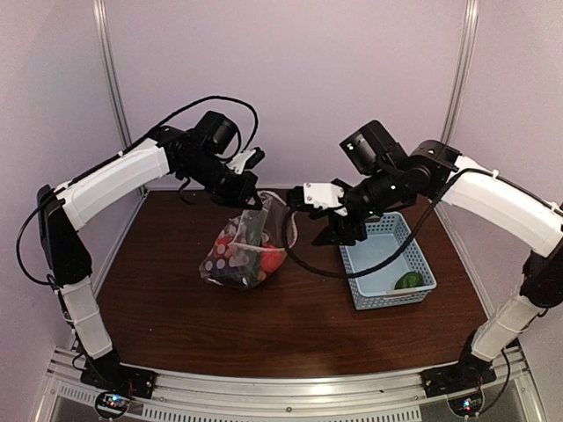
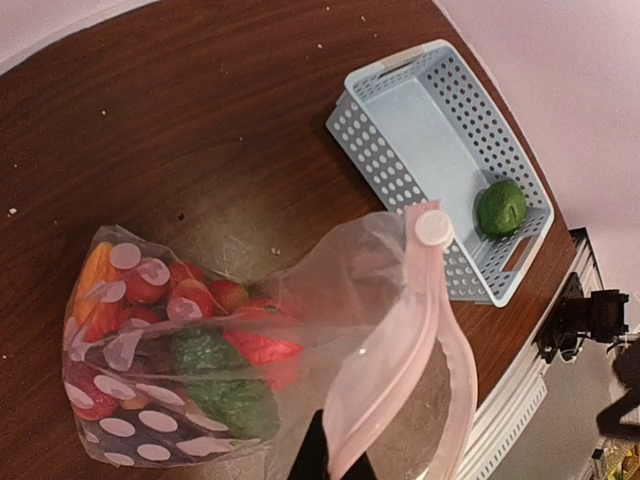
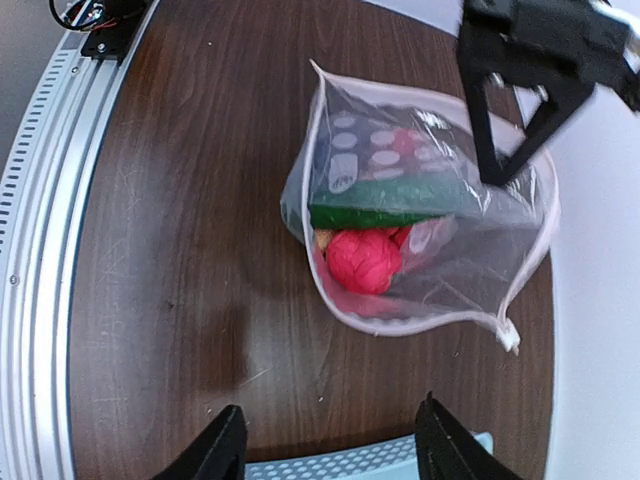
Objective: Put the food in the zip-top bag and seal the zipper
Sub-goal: Adjust the zipper food storage bag at the center of the board, then pick up the fake fruit from the bin.
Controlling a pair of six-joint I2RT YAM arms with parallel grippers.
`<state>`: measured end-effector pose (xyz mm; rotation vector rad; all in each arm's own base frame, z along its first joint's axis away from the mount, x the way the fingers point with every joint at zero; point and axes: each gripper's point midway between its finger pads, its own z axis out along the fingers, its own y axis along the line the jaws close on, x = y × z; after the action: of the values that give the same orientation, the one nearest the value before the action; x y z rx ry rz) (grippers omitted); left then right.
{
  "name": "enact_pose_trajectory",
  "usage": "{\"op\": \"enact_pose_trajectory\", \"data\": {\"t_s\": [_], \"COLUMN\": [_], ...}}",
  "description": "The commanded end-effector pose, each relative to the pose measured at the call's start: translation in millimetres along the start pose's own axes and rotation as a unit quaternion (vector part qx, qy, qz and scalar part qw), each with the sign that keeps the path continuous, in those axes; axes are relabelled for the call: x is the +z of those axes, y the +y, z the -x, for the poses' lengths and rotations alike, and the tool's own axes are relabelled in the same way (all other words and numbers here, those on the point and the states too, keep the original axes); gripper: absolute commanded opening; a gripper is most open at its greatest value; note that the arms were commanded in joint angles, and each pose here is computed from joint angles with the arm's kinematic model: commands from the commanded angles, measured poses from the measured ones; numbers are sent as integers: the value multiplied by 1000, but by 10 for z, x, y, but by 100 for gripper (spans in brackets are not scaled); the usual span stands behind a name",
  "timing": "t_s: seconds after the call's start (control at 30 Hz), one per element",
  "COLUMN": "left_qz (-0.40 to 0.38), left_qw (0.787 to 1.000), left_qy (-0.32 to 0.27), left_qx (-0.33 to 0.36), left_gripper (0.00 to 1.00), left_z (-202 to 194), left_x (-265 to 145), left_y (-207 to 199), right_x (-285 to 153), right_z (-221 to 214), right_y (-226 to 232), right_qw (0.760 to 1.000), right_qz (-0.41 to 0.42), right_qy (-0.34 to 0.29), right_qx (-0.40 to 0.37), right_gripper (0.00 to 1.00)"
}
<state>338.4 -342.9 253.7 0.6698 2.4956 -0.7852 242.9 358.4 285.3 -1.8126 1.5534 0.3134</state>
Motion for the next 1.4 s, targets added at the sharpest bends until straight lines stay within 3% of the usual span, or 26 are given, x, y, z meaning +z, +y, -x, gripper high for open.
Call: {"op": "enact_pose_trajectory", "data": {"t_s": [0.0, 0.17, 0.3, 0.4, 0.6, 0.7, 0.77, 0.87, 0.93, 1.13, 1.37], "left_qz": [-18, -22, -30, -35, -38, -36, -33, -34, -32, -30, -24], "left_qw": [1000, 1000, 1000, 999, 999, 999, 999, 999, 999, 999, 1000], "left_qy": [-5, 6, 5, -1, -10, -11, -10, -12, -12, -11, -9], "left_qx": [5, 0, -3, -2, 0, 1, 1, 2, 2, 4, 3], "left_gripper": [0, 0, 0, 0, 0, 0, 0, 0, 0, 0, 0], "left_z": [-11, -89, -102, -74, -37, -60, -69, -74, -79, -83, -92], "left_x": [10, 65, 74, 47, -36, -61, -67, -84, -86, -81, -46], "left_y": [-44, -37, -60, -89, -129, -124, -114, -122, -113, -104, -73], "right_x": [-405, -591, -648, -702, -719, -690, -667, -621, -572, -458, -397], "right_z": [-486, -1322, -1928, -2210, -2649, -2724, -2771, -2876, -2983, -3244, -3330], "right_y": [-17, -35, 29, 67, 127, 137, 167, 154, 137, 299, 460], "right_qw": [996, 982, 966, 959, 948, 952, 952, 946, 940, 922, 916], "right_qz": [-10, -38, -47, -40, -16, 1, 25, 46, 56, 106, 137], "right_qy": [-12, 52, 133, 172, 249, 256, 267, 292, 313, 355, 361], "right_qx": [90, 177, 215, 220, 195, 170, 146, 131, 125, 108, 111], "right_gripper": [63, 71, 96, 100, 100, 96, 87, 65, 61, 60, 64]}}
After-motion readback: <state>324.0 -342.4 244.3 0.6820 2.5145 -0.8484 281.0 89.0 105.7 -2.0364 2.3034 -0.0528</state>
